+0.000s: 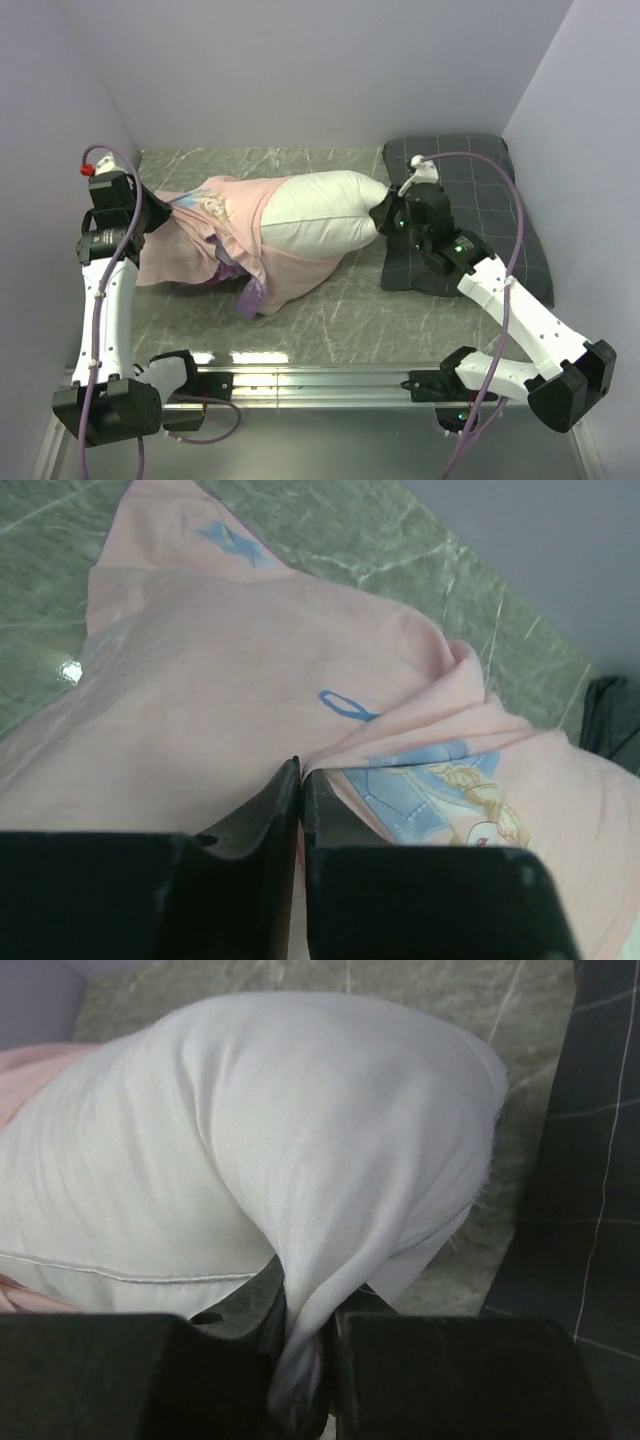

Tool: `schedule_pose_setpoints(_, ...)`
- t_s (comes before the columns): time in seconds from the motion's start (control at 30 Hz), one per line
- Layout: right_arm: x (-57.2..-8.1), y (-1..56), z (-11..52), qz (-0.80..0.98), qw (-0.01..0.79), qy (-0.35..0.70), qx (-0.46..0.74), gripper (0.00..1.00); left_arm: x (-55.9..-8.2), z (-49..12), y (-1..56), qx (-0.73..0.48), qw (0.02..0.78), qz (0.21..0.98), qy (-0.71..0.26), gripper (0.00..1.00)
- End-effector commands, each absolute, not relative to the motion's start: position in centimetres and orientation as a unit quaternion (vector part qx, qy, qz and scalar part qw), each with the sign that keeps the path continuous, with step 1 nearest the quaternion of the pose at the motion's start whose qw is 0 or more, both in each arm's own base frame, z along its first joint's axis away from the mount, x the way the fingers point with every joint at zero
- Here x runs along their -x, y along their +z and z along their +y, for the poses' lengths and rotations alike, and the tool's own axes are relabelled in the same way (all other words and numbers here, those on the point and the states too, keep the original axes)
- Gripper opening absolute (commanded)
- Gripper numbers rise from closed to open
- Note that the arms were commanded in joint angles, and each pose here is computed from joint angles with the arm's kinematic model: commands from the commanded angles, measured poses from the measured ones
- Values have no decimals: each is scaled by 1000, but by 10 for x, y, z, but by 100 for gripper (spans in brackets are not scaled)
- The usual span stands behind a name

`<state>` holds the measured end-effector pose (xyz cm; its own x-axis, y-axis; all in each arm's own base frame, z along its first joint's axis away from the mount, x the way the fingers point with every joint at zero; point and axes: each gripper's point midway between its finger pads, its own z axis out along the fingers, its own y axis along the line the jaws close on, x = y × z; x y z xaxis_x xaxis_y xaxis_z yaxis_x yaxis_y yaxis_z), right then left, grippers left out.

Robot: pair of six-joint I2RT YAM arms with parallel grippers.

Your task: Remove the pillowcase from the pillow

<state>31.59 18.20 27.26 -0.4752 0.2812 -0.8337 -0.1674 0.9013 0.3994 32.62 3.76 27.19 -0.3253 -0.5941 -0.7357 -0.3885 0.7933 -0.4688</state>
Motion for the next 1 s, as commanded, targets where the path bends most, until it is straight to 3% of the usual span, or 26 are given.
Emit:
schedule_pose_setpoints(0.0, -322, 299, 201, 798, 562, 217, -31, 0, -341, 23, 307, 232, 556, 792, -103, 16)
schedule_pose_setpoints(0.1, -313, 300, 232, 804, 545, 237, -3, 0, -344, -4, 326, 185, 564, 797, -110, 30)
schedule_pose_setpoints(0.27, -308, 326, 257, 804, 547, 232, 24, 0, -367, -23, 332, 153, 544, 821, -79, 15)
schedule_pose_setpoints(0.33, -311, 340, 259, 803, 550, 227, 30, 5, -382, -31, 318, 145, 523, 836, -74, 9)
schedule_pose_setpoints(0.47, -307, 358, 264, 789, 567, 233, 47, 24, -411, -41, 272, 134, 475, 868, -45, 8)
schedule_pose_setpoints(0.57, -301, 362, 266, 774, 579, 248, 67, 27, -432, -45, 230, 131, 433, 892, -30, 8)
schedule_pose_setpoints(0.8, -276, 379, 289, 743, 592, 274, 147, 19, -476, -54, 155, 95, 322, 942, 26, 6)
schedule_pose_setpoints(0.97, -267, 406, 303, 721, 611, 274, 177, 20, -504, -88, 121, 40, 280, 959, 10, 20)
